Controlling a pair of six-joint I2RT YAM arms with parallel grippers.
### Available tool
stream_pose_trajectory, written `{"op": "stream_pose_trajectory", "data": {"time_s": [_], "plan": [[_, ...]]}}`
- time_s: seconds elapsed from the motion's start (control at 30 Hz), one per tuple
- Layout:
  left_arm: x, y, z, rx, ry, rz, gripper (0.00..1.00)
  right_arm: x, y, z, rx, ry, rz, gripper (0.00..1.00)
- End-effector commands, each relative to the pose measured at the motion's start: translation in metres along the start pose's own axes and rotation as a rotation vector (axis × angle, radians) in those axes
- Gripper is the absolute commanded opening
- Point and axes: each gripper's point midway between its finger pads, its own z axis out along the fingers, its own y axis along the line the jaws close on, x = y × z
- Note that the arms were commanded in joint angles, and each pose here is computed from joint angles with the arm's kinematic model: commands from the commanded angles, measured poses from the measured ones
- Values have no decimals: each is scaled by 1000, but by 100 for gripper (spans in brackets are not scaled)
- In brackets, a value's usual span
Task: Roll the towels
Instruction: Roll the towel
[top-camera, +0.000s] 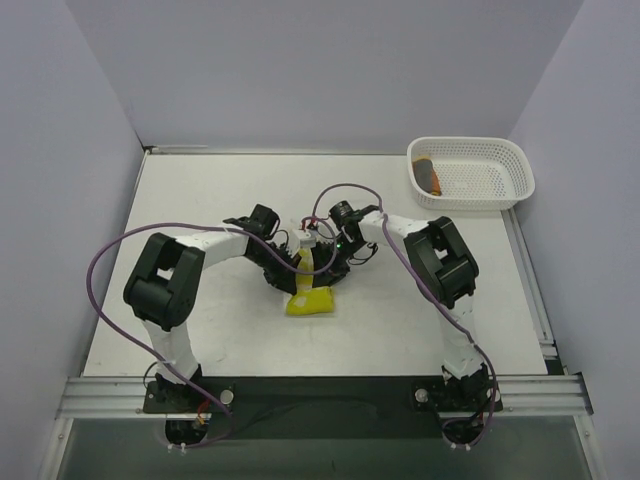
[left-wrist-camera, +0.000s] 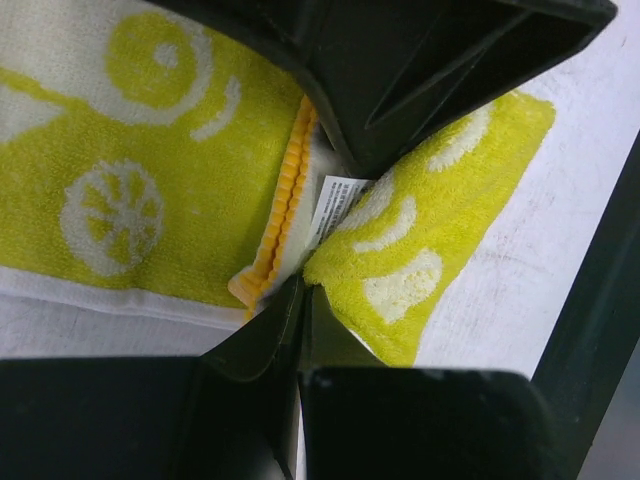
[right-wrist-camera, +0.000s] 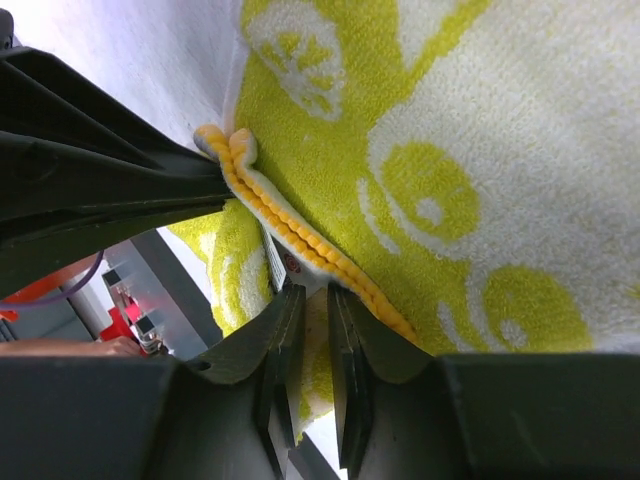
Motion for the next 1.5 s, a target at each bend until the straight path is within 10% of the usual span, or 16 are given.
{"op": "stream_pose_trajectory", "data": {"time_s": [0.0,0.33,0.77,1.1,1.47], "plan": [[-17,15,-1,-66,-32,36,0,-10,-6,-17,101,-40,-19,18],[-8,1,3,-58,3,60,0,-33,12,-78,-19,-181,70,46],[-15,1,5,-58,-4,30,0,22,28,-48,-114,-31,105,51],[-9,4,0,-76,-2,27,12,46,-23,-17,80,66,129,12],[20,12,-60,-168,-57,132,39,53,-37,-11,162,104,134,5]]}}
